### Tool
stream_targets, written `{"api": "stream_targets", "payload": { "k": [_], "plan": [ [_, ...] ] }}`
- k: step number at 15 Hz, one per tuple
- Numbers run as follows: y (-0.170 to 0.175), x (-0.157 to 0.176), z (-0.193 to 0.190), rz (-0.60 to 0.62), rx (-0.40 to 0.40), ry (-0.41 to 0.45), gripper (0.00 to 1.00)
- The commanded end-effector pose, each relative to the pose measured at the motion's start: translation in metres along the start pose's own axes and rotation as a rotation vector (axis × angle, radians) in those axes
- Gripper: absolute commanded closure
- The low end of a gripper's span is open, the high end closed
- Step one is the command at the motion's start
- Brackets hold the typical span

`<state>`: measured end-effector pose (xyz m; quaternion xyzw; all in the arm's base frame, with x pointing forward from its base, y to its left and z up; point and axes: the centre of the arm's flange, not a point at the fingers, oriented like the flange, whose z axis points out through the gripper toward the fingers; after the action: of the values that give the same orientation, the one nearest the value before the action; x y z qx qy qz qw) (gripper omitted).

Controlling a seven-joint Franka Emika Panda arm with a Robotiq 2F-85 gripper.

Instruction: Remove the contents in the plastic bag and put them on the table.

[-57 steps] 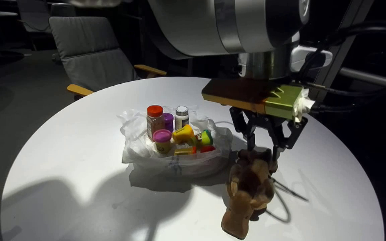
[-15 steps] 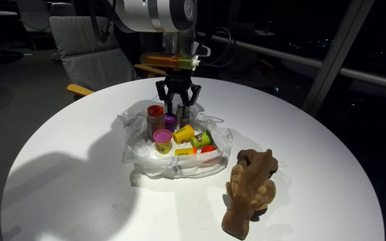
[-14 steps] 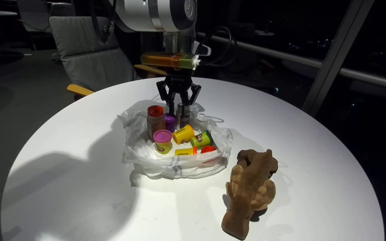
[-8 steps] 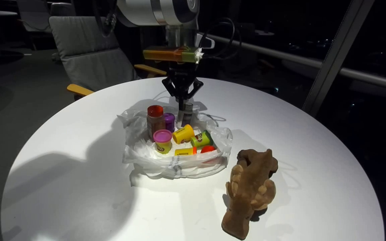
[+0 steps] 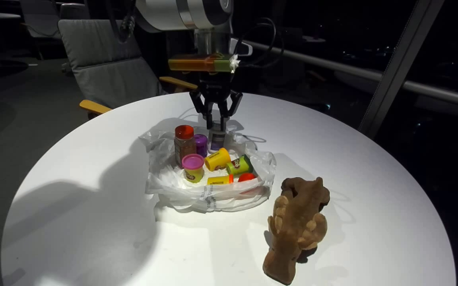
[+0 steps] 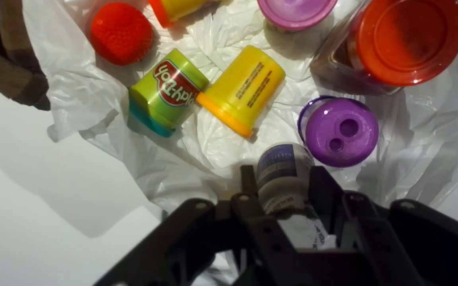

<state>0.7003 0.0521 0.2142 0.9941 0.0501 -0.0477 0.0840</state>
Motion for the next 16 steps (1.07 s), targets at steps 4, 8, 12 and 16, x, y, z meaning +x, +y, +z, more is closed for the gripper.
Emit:
{"api": "stream_targets", "payload": {
  "k": [4, 8, 12, 16],
  "plan": [
    [-0.001, 0.01, 0.007, -0.012, -0.041, 0.026, 0.06],
    [0.002, 0.016, 0.01, -0.022, -0.025, 0.073, 0.26],
    [0.005, 0.019, 0.008, -0.029, -0.018, 0.133, 0.44],
    [0.006, 0.016, -0.002, -0.029, -0.007, 0.155, 0.74]
  ]
}}
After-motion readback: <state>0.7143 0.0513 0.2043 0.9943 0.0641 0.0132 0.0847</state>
